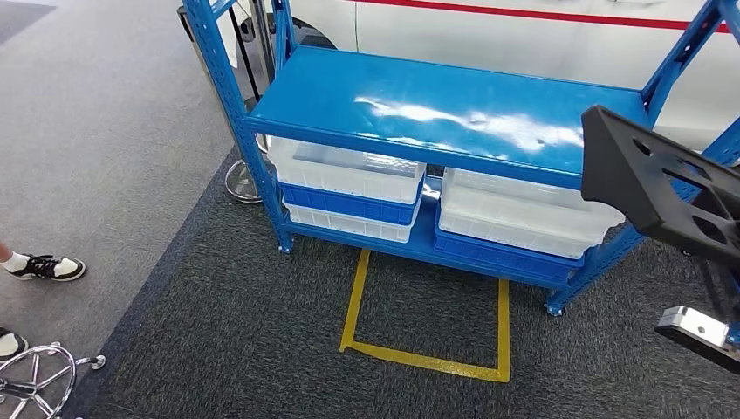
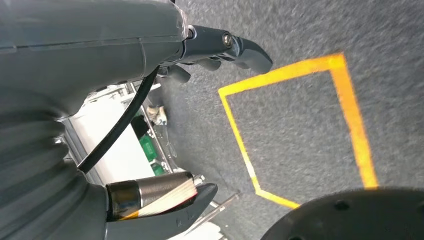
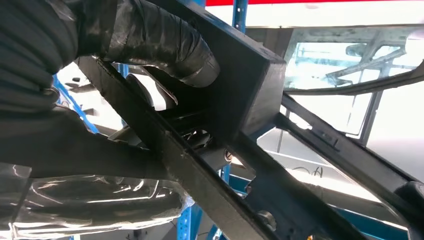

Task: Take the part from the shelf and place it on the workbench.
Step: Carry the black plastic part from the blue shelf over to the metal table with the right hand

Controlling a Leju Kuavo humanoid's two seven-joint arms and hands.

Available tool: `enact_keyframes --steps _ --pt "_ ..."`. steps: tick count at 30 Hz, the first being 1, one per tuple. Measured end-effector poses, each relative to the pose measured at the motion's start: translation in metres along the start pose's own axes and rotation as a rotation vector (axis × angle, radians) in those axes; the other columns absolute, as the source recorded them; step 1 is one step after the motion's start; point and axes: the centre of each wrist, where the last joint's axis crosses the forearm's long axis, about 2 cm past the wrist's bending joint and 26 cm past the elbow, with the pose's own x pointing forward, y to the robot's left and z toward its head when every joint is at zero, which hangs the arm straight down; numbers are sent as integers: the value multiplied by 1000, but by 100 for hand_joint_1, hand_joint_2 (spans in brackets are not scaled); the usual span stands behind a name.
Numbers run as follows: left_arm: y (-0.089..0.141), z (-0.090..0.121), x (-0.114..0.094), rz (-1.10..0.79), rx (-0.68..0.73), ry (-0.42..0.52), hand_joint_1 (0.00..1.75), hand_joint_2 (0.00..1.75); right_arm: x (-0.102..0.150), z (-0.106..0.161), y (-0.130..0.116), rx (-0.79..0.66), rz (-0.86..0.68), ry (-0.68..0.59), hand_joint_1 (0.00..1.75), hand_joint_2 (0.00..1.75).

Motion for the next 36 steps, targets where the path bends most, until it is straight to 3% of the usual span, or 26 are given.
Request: enact_keyframes --steps 16,36 --pt "-6 0 2 4 -22 -31 0 175 -15 -27 -17 -14 23 32 175 175" --pt "-10 0 -8 -16 -33 -30 0 175 -13 -36 -12 2 -30 52 175 175"
